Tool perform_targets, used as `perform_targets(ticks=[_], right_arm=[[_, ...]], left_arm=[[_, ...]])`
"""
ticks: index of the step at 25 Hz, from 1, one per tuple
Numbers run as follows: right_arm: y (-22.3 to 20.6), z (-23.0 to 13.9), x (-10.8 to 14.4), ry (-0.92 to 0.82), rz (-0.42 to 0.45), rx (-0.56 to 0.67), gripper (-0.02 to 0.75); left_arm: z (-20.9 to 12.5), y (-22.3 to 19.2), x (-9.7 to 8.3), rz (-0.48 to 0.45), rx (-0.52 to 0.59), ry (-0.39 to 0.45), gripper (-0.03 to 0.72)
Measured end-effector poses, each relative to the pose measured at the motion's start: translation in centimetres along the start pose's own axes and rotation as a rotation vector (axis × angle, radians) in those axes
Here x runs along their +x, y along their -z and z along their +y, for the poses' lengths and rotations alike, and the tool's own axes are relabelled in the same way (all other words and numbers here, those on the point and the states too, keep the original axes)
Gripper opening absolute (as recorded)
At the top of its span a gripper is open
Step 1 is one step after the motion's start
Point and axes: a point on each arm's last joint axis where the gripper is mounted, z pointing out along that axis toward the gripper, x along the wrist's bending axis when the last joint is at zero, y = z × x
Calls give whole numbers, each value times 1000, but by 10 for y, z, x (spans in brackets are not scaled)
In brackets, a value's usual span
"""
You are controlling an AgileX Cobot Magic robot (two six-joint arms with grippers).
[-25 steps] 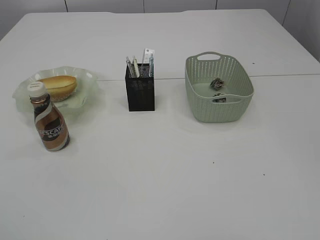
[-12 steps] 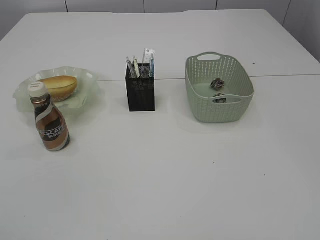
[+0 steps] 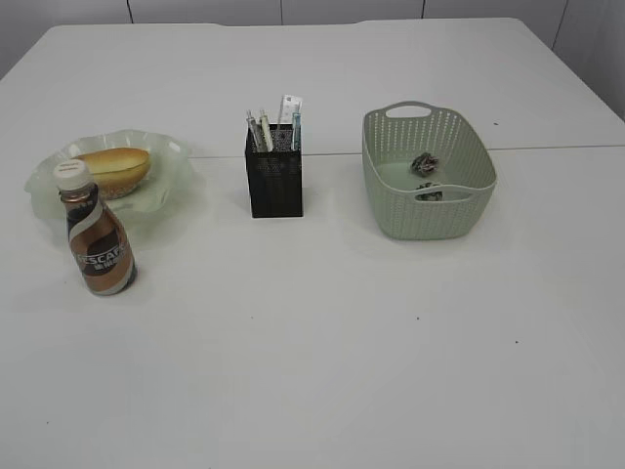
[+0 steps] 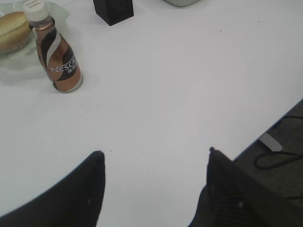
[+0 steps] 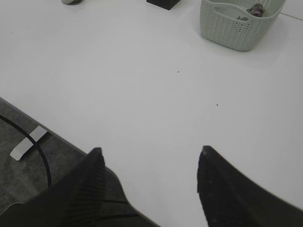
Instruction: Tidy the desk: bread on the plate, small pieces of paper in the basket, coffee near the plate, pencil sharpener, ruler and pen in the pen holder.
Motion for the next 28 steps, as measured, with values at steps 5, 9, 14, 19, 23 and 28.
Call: perform_targets(ticks=[5, 9, 14, 19, 23, 28], right_arm=[[0, 0, 0, 0, 0, 0, 451], [0, 0, 0, -6, -16, 0, 451], [-1, 1, 1, -75, -121, 9, 451], [-2, 2, 2, -130, -206, 17, 451], [-3, 2, 3, -155, -245, 21, 451], [-4, 2, 3, -184, -293, 25, 451]], left_arm=[[-1, 2, 0, 0, -10, 0, 489], [-7, 11, 0, 33, -70, 20, 488], [-8, 10, -1, 109, -65, 71, 488], [-8, 10, -3, 233, -67, 149, 488], [-8, 10, -5, 341, -69, 224, 488], [-8, 10, -6, 415, -72, 273, 488]])
